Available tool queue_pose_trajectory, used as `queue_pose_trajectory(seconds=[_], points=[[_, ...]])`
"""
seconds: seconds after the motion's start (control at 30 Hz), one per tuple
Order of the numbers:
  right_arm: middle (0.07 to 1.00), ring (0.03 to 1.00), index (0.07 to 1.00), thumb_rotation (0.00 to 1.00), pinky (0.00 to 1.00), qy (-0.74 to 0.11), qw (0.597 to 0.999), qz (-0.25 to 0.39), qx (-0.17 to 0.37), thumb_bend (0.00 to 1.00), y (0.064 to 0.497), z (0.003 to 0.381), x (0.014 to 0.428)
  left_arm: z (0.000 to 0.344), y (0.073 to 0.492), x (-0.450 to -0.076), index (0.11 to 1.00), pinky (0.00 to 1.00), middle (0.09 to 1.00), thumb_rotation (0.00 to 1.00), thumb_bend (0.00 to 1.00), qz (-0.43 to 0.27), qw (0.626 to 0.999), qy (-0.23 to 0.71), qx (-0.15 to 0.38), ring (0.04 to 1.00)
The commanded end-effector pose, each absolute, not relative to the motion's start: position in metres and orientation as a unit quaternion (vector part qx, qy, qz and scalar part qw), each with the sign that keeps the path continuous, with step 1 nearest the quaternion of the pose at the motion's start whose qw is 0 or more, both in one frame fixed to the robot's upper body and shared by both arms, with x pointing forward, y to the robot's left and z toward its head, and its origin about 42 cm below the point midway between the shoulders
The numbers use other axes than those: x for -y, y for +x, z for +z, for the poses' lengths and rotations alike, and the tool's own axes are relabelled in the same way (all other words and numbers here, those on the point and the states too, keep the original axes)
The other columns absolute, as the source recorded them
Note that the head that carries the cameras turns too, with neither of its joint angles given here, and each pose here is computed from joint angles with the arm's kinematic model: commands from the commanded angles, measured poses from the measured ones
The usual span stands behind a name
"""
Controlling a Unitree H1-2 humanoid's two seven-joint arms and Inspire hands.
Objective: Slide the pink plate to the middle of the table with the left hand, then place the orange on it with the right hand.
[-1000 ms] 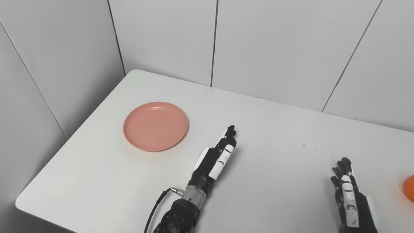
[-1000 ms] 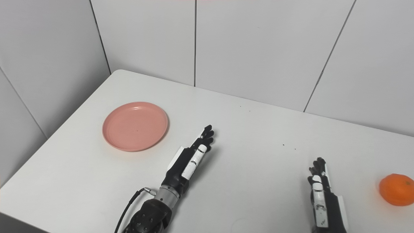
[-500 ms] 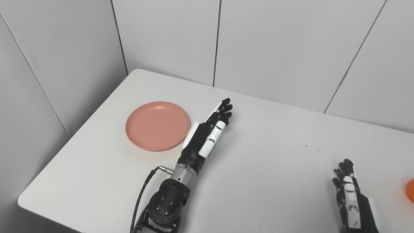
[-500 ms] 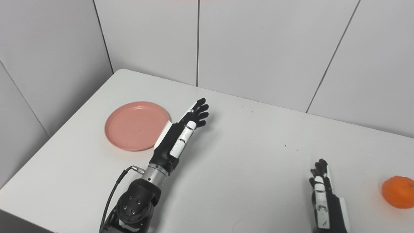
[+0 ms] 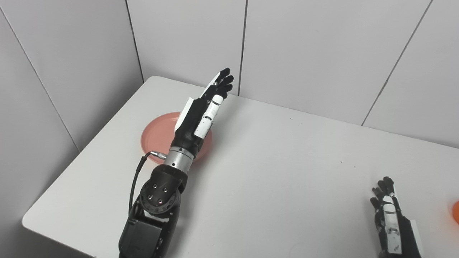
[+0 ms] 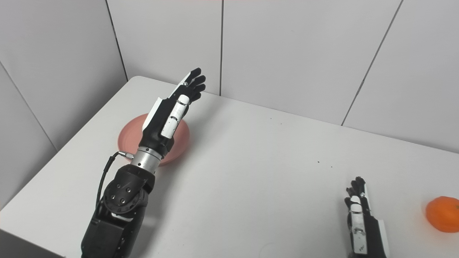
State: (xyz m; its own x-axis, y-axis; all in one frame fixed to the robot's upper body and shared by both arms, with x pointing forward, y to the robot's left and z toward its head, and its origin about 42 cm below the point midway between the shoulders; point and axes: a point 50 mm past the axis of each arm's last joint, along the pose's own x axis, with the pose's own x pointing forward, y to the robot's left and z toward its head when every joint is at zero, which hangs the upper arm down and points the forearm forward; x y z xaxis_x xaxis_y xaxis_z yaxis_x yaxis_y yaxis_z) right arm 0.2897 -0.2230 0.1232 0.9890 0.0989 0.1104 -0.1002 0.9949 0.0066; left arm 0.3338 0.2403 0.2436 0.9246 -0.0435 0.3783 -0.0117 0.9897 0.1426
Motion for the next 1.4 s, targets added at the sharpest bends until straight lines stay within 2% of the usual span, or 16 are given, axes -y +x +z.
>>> queue_pose_trajectory(seconds=[0.0,0.13,0.33,0.47,0.6,0.87,1.2,1.37], points=[[1.000,1.000,1.000,1.00,1.00,0.009,0.997,0.047,0.067,0.05,0.294,0.133,0.221,0.265,0.342,-0.251,0.917,0.94,0.929,1.00,0.47,-0.002,0.970,0.073,0.232,0.916],[1.000,1.000,1.000,1.00,1.00,0.012,0.997,0.046,0.068,0.04,0.293,0.134,0.221,0.273,0.349,-0.273,0.913,0.93,0.928,0.99,0.48,0.020,0.971,0.063,0.231,0.921],[1.000,1.000,1.000,1.00,1.00,0.013,0.997,0.047,0.064,0.05,0.292,0.135,0.221,0.281,0.356,-0.304,0.906,0.92,0.930,1.00,0.41,0.059,0.970,0.071,0.225,0.916],[1.000,1.000,1.000,1.00,1.00,0.011,0.997,0.045,0.066,0.04,0.292,0.134,0.221,0.283,0.358,-0.323,0.901,0.93,0.929,1.00,0.41,0.072,0.970,0.071,0.220,0.915],[1.000,1.000,1.000,1.00,1.00,0.014,0.997,0.047,0.067,0.03,0.291,0.135,0.221,0.278,0.362,-0.343,0.904,0.90,0.921,1.00,0.37,0.095,0.974,0.057,0.199,0.910],[1.000,1.000,1.000,1.00,1.00,0.013,0.996,0.048,0.070,0.02,0.292,0.134,0.222,0.266,0.366,-0.378,0.922,0.93,0.940,1.00,0.35,0.108,0.979,0.014,0.173,0.938],[1.000,1.000,1.000,1.00,1.00,0.015,0.996,0.049,0.069,0.03,0.292,0.134,0.224,0.250,0.363,-0.401,0.912,0.92,0.923,1.00,0.30,0.117,0.983,0.001,0.138,0.924],[1.000,1.000,1.000,1.00,1.00,0.016,0.996,0.050,0.068,0.01,0.293,0.135,0.225,0.239,0.362,-0.409,0.902,0.90,0.914,1.00,0.32,0.119,0.985,0.001,0.125,0.913]])
